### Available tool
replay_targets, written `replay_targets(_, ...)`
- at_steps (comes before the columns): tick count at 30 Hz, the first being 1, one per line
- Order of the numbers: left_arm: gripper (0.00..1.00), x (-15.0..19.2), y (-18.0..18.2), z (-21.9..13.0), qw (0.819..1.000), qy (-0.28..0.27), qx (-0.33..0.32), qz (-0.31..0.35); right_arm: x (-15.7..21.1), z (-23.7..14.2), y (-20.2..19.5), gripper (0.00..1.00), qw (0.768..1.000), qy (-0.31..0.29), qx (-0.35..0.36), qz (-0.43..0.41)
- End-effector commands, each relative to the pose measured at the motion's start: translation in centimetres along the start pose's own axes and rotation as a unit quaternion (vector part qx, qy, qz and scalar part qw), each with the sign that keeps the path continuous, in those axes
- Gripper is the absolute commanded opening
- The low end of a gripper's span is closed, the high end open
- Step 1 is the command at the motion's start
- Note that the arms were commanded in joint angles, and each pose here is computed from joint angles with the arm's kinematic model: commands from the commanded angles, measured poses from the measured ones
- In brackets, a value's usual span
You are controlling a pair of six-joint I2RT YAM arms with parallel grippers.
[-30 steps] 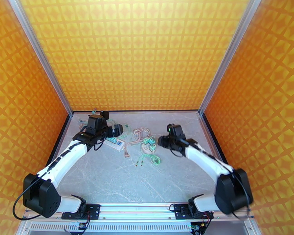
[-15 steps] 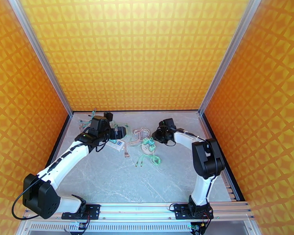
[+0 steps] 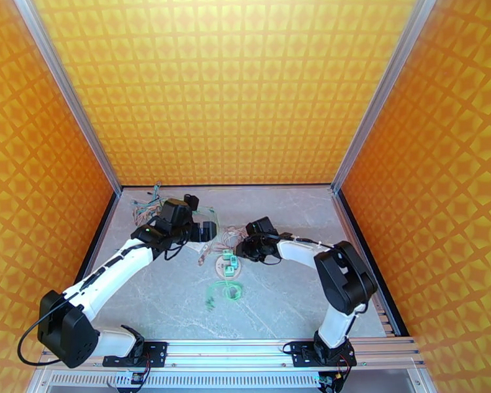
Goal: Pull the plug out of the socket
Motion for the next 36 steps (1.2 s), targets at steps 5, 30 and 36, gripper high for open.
replay_targets(5, 0.76, 3.4, -2.0, -1.3, 1.000, 0.020, -0.016, -0.013, 0.2, -5.0, 0.8, 0.36, 0.997, -0.071, 0.015, -0.041)
replay_targets(30, 0.71, 10.1, -6.5, 7.8, 0.983, 0.165, -0.077, -0.019, 5.2, -7.5, -1.7, 0.39, 0.995, -0.088, 0.019, -0.038)
replay_targets(36, 0.70, 10.8, -6.2, 9.9, 0.972, 0.192, -0.133, -0.016, 5.2, -7.7, -1.9, 0.39, 0.995, -0.092, 0.021, -0.039)
Point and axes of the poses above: each hand's point on the last joint's axis, 136 mm out from that joint toward the fingers, its own z axis out along the fingers, its own y axis along the line the jaws close on, x = y × z, the point moved 7 cm from there along -z, back along the fingers, and after that the axes turned 9 degrees about z, right-handed, at the moved point
